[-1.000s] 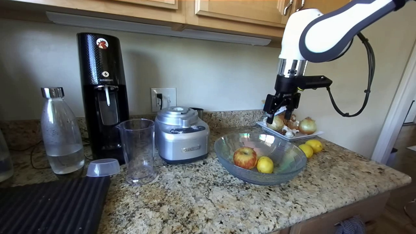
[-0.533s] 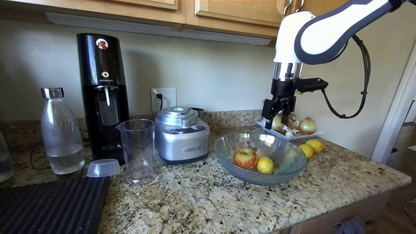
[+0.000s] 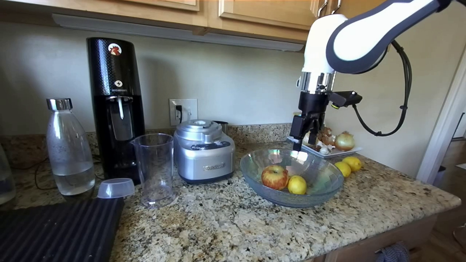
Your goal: Take the lemons and apple out of the glass bowl and place them on the countertop
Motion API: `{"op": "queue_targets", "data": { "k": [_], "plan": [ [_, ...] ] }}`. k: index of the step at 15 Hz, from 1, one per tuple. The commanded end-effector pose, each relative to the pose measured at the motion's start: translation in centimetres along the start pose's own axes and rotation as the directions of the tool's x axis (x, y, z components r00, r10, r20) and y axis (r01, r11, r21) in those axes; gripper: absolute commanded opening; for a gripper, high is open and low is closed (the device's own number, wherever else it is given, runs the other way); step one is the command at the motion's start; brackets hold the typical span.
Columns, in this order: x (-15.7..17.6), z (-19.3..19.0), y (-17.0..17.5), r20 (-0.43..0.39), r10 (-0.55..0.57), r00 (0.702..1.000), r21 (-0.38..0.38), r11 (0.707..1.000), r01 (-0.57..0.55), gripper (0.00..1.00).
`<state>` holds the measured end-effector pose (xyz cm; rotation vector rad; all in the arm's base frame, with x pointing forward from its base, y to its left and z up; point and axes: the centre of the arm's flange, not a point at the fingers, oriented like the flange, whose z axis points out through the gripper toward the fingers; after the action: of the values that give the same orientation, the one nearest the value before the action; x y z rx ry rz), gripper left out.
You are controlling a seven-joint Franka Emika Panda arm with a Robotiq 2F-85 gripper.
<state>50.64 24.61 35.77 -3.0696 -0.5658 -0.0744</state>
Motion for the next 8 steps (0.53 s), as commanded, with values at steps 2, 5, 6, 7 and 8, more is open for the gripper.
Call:
{"op": "queue_targets", "data": {
  "k": [2, 5, 6, 7, 8],
  "plan": [
    [-1.5, 1.1, -2.1, 0.010, -0.166, 0.986, 0.072, 0.984, 0.165, 1.00],
    [-2.2, 2.9, -2.6, 0.010, -0.273, 0.962, 0.065, 0.960, 0.272, 1.00],
    [-2.2, 3.7, -2.5, 0.008, -0.300, 0.954, 0.055, 0.953, 0.299, 1.00],
    [-2.2, 4.3, -2.4, 0.006, -0.321, 0.947, 0.063, 0.945, 0.320, 1.00],
    [-2.0, 5.0, -2.3, 0.008, -0.327, 0.945, 0.071, 0.943, 0.326, 1.00]
  ]
}}
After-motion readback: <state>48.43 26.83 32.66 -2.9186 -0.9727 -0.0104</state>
